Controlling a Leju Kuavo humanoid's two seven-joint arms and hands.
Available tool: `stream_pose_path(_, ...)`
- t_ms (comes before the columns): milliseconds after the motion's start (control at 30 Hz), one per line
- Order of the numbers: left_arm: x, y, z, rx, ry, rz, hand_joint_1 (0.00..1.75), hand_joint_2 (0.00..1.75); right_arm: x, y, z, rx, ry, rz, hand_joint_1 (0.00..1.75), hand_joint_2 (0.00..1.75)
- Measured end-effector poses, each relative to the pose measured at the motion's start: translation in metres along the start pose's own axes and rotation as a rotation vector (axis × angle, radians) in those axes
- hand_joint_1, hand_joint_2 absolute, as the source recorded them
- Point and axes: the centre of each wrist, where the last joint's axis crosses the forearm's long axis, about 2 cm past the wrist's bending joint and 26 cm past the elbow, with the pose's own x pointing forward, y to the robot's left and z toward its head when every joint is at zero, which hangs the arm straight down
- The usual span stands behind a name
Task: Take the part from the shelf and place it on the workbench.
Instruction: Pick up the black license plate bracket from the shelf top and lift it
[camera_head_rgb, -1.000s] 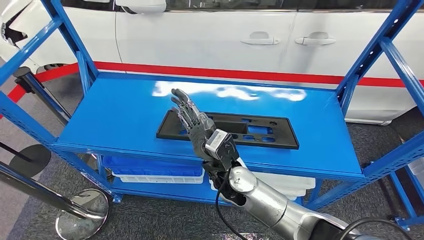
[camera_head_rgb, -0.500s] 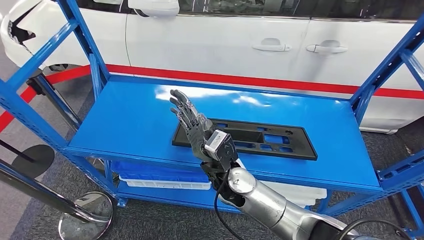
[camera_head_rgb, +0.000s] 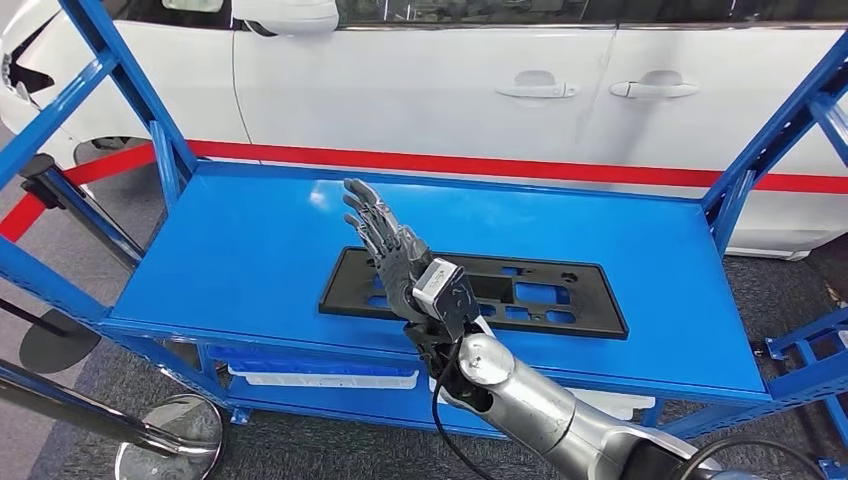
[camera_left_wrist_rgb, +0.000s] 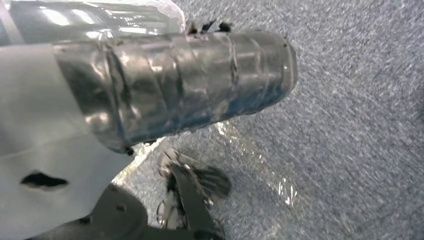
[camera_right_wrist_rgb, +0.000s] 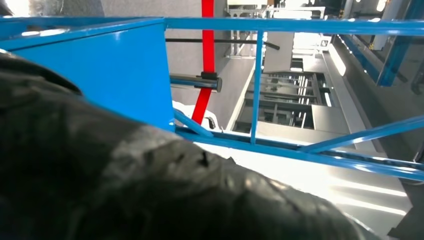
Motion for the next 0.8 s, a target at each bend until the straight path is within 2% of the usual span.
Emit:
stream_pose_path(667, 0.0025, 0.0017, -0.0016, 0.001, -0.004, 0.000, 0.00, 0.00, -0.0007, 0.0001, 0.0014, -0.002, 0.006, -0.001, 0.00, 0.00)
stream_pose_path(800, 0.0024, 0.0009, -0.0016, -0.037, 0.028, -0.006, 0.00, 0.00, -0.0008, -0.0001, 0.0005, -0.002, 0.023, -0.016, 0.00, 0.00)
